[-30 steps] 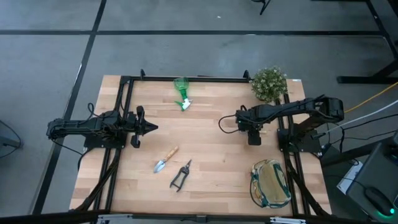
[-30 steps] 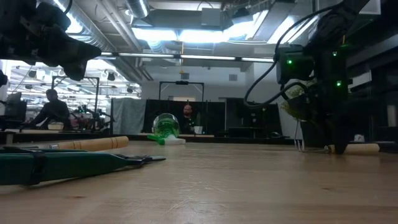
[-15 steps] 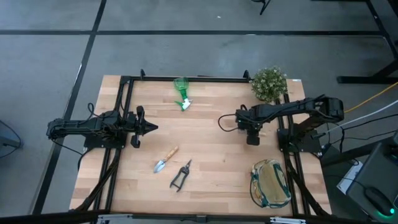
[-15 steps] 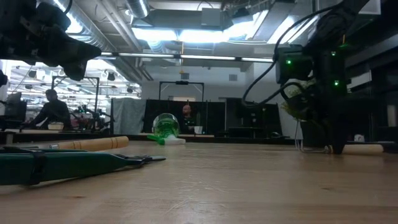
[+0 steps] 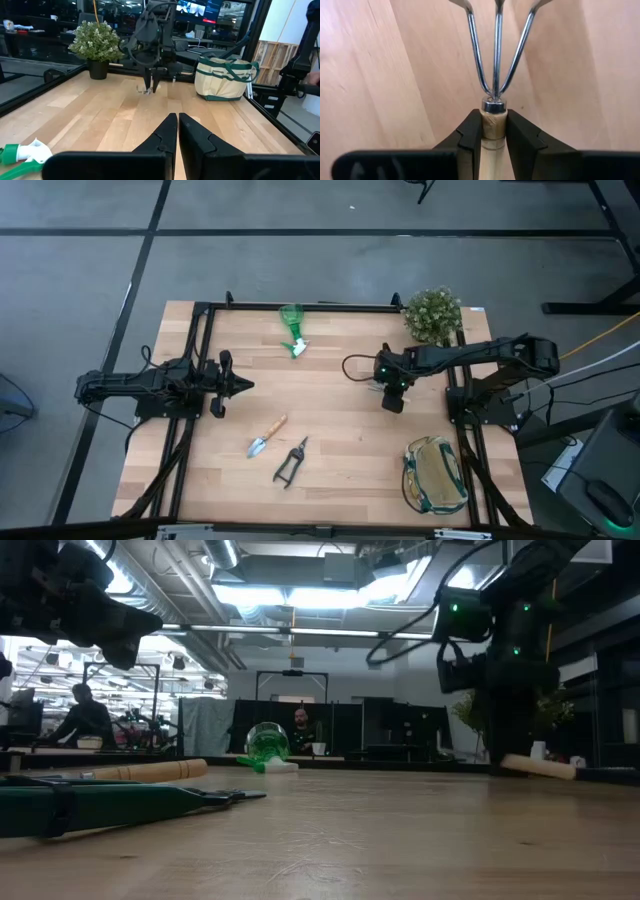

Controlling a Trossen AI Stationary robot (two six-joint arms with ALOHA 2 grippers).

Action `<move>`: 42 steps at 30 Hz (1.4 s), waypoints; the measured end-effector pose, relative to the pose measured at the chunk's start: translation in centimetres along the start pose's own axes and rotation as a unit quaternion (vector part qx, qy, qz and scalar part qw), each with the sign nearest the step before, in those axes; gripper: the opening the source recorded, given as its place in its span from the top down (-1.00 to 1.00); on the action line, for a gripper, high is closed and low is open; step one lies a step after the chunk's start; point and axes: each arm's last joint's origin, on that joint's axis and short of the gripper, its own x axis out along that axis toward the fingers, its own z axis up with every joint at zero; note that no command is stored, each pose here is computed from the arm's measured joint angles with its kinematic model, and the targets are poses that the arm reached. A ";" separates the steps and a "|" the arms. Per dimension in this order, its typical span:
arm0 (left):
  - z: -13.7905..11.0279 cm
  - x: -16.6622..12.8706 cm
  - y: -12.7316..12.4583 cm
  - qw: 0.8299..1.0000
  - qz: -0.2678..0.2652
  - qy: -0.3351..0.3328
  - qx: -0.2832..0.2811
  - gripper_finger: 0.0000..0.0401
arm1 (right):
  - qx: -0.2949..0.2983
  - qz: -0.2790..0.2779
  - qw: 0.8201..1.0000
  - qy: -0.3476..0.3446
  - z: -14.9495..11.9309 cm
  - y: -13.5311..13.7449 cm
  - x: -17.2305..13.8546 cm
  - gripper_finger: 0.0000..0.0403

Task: Pick & Place Garden tools in Gardening bag
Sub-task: Put the hand rake into the gardening bag

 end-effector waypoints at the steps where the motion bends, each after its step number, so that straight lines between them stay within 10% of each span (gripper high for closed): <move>1: 0.0 0.0 0.0 1.000 -0.001 0.000 0.000 0.95 | 0.005 0.001 1.000 -0.014 0.0 0.0 -0.5 0.65; 19: 0.0 0.0 0.0 1.000 -0.001 0.000 0.000 0.94 | 0.124 0.067 0.960 -0.240 -2.7 0.6 -10.3 0.65; 42: 0.0 0.0 0.0 1.000 -0.001 0.001 0.000 0.95 | 0.187 0.237 0.843 -0.445 -4.7 2.3 -17.1 0.65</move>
